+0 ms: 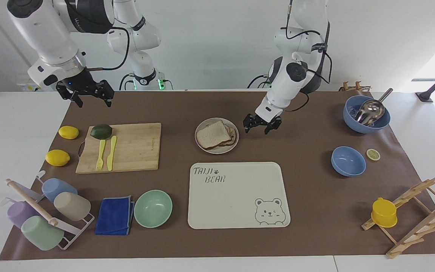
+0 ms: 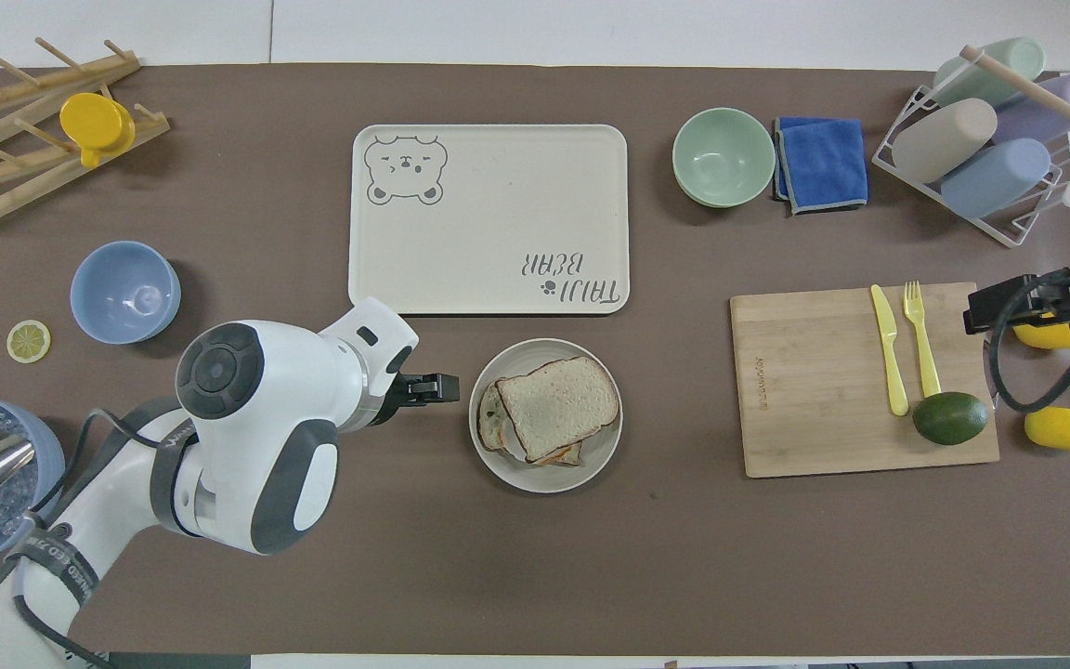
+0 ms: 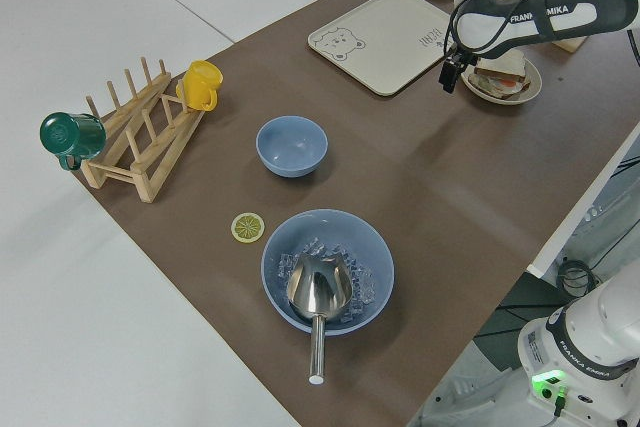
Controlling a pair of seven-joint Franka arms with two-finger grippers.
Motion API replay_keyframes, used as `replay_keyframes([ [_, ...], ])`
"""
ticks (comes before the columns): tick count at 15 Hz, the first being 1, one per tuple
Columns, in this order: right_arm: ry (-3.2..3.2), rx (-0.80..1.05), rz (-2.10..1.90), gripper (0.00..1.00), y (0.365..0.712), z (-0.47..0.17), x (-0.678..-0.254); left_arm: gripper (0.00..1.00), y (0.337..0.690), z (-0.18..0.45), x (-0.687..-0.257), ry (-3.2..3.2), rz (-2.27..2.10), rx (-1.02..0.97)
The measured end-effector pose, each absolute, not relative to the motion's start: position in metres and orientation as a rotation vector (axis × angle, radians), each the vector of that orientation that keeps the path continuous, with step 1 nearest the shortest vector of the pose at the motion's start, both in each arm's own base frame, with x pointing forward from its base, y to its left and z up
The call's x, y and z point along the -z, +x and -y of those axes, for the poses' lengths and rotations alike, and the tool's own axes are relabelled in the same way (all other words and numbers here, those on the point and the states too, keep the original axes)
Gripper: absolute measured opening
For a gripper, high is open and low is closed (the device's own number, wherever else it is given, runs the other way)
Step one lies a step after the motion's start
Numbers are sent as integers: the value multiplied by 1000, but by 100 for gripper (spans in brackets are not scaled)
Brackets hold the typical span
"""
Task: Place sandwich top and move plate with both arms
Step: 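Grasp the rim of the white plate with the left gripper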
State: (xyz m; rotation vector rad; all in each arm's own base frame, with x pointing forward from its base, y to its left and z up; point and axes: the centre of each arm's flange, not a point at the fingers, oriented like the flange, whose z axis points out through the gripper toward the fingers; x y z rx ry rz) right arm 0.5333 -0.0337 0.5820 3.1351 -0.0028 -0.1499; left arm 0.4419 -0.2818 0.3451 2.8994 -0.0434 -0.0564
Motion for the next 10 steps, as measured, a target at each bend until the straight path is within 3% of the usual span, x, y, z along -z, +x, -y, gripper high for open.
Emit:
replay_keyframes([
  [8, 3113, 321, 38, 100, 555, 42, -573, 65, 428, 314, -309, 2866, 34, 87],
  [10, 3116, 350, 48, 100, 549, 50, -571, 54, 426, 319, -303, 2861, 31, 94],
])
